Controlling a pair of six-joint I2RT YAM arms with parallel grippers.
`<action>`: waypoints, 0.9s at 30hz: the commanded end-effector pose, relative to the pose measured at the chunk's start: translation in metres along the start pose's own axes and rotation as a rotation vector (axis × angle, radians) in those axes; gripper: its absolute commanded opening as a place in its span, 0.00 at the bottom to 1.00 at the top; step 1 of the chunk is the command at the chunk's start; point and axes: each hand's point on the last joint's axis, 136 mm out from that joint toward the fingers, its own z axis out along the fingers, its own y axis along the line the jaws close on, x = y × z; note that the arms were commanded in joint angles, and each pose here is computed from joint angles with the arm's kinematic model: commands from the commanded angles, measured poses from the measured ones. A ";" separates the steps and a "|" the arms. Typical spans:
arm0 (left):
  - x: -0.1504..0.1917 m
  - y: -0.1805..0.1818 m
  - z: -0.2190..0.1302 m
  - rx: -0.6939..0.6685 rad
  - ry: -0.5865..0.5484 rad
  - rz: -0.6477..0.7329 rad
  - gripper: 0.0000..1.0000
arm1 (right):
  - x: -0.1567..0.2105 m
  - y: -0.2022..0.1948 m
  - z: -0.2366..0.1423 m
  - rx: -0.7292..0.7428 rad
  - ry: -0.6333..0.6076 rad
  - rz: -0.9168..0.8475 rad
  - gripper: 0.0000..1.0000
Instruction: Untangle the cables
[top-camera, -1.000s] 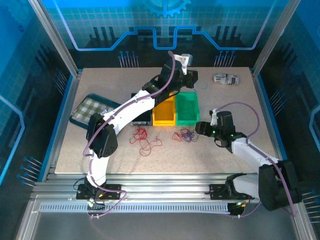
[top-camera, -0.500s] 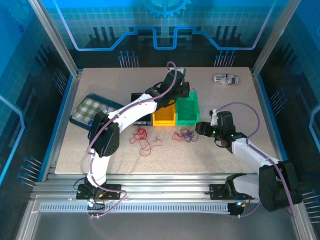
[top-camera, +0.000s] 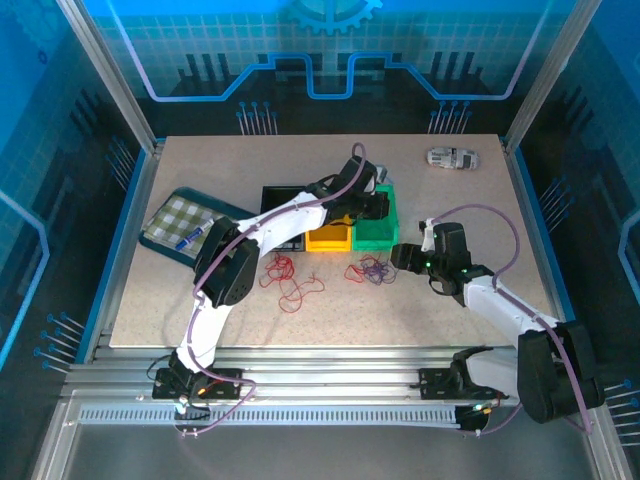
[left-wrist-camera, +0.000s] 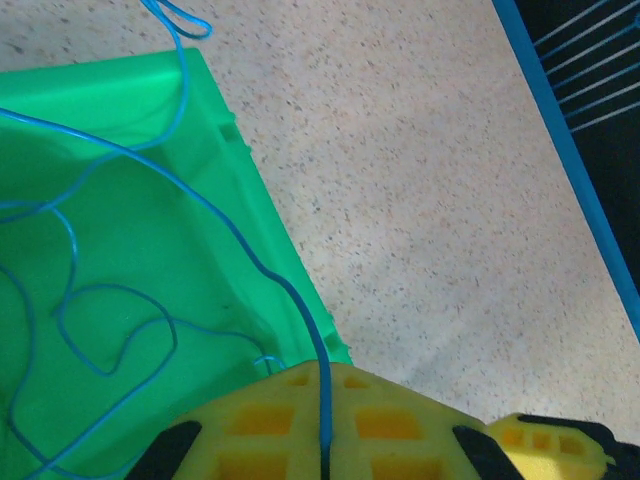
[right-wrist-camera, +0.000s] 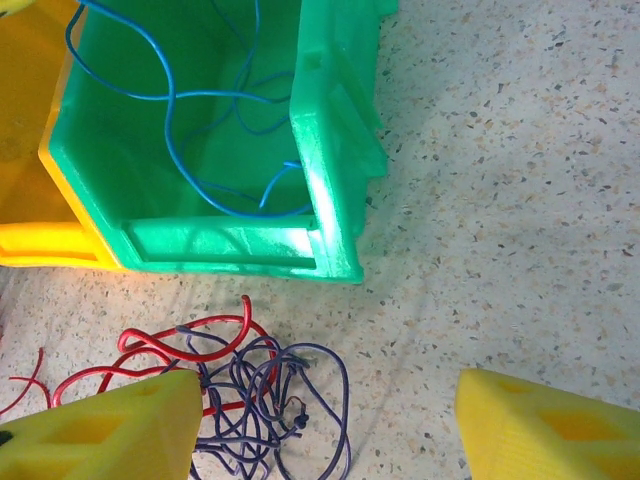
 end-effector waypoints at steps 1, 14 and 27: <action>0.026 0.001 0.010 0.021 0.109 -0.002 0.00 | -0.003 -0.005 -0.004 0.020 -0.005 -0.002 0.68; 0.013 0.006 0.022 0.013 0.154 -0.046 0.00 | -0.005 -0.003 -0.005 0.017 -0.013 0.002 0.68; -0.058 0.011 -0.036 -0.098 -0.093 -0.011 0.63 | -0.017 0.008 -0.006 -0.009 -0.027 -0.023 0.68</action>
